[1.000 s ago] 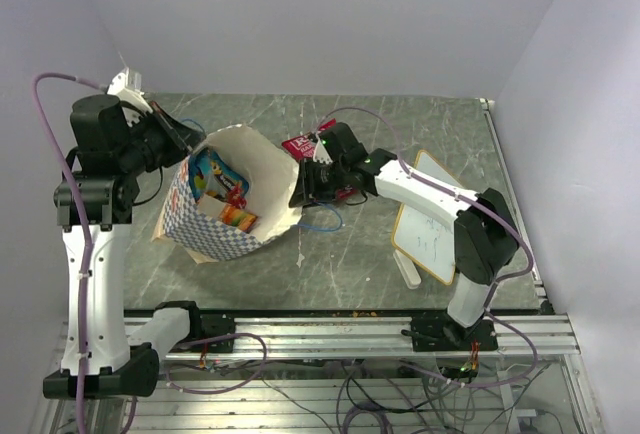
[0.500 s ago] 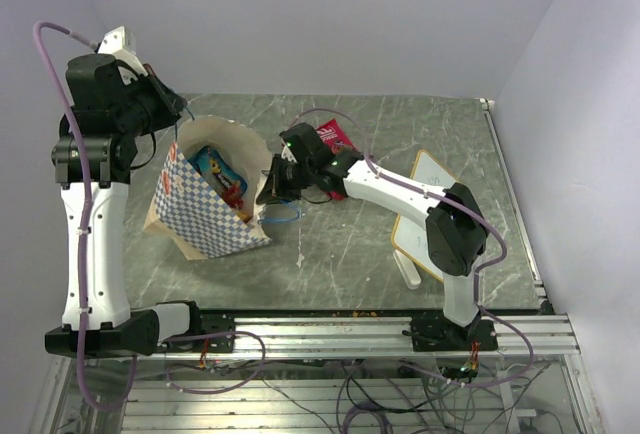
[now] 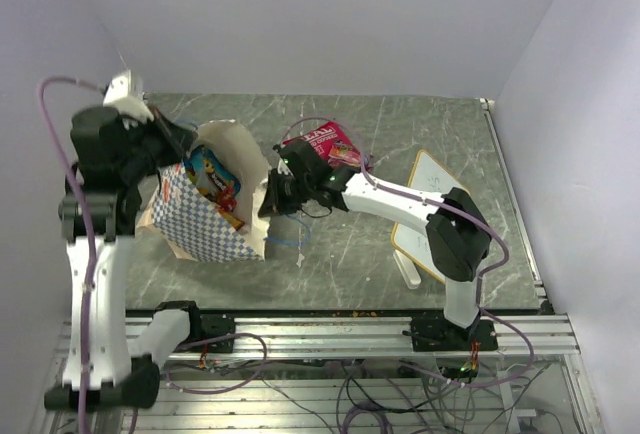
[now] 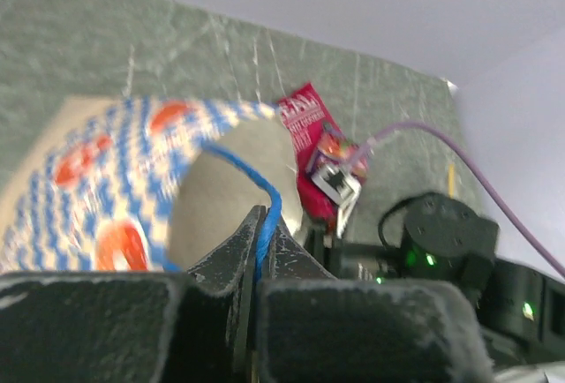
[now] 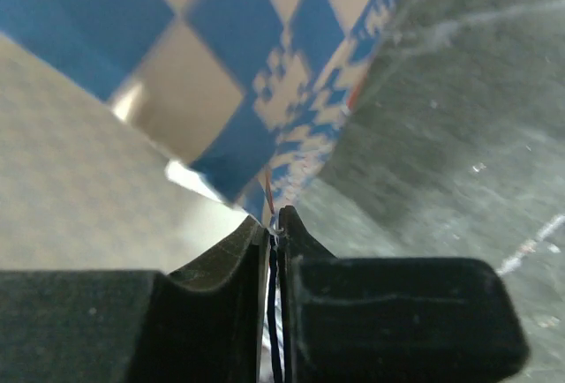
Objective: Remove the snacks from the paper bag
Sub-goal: Adjust the paper bag at the center of the board.
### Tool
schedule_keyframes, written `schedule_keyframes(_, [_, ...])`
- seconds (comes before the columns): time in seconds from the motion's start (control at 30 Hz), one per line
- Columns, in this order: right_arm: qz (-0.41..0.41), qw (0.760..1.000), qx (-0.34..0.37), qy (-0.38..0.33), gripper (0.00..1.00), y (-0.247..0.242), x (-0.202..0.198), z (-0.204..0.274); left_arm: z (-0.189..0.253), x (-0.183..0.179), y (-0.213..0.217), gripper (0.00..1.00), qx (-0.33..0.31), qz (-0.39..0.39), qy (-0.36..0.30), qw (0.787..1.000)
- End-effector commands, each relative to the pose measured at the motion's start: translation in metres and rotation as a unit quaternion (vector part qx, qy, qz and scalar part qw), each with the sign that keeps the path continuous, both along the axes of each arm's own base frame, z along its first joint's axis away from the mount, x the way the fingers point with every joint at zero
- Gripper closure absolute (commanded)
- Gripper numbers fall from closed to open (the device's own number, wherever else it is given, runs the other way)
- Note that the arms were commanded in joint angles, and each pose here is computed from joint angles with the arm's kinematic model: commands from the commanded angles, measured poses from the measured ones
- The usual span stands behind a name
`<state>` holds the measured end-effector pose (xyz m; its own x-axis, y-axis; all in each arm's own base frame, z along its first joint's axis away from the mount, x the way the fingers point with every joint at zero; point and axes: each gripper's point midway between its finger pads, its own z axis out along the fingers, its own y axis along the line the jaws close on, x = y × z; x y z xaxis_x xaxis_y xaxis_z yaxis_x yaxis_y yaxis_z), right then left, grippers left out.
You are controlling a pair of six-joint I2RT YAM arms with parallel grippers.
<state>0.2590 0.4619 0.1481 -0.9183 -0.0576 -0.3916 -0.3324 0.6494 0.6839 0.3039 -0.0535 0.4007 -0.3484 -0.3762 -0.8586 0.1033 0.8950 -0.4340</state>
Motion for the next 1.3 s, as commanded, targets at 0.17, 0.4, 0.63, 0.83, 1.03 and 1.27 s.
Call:
schedule_keyframes(0.17, [0.105,0.982,-0.067,-0.143,0.82,-0.055,-0.059,-0.029,-0.02,-0.099,-0.049,0.93,-0.174,-0.077,-0.013,0.982])
schedule_keyframes(0.4, [0.126,0.962,-0.09,-0.224,0.64,-0.088,-0.063,-0.03,-0.039,-0.121,-0.072,0.93,-0.226,-0.135,0.04,0.964])
schedule_keyframes(0.63, [0.139,0.894,-0.137,-0.402,0.35,-0.107,-0.023,0.017,-0.048,-0.126,-0.072,0.93,-0.218,-0.134,0.076,0.964])
schedule_keyframes(0.83, [0.177,0.862,-0.005,-0.475,0.32,-0.071,-0.05,0.065,-0.047,-0.133,-0.071,0.93,-0.211,-0.131,0.076,0.966])
schedule_keyframes(1.03, [0.167,0.894,0.101,-0.403,0.31,-0.012,-0.076,0.061,-0.038,-0.129,-0.069,0.93,-0.227,-0.121,0.055,0.965])
schedule_keyframes(1.27, [0.141,0.923,0.102,-0.343,0.2,0.023,-0.081,0.029,-0.026,-0.127,-0.068,0.93,-0.231,-0.117,0.04,0.965])
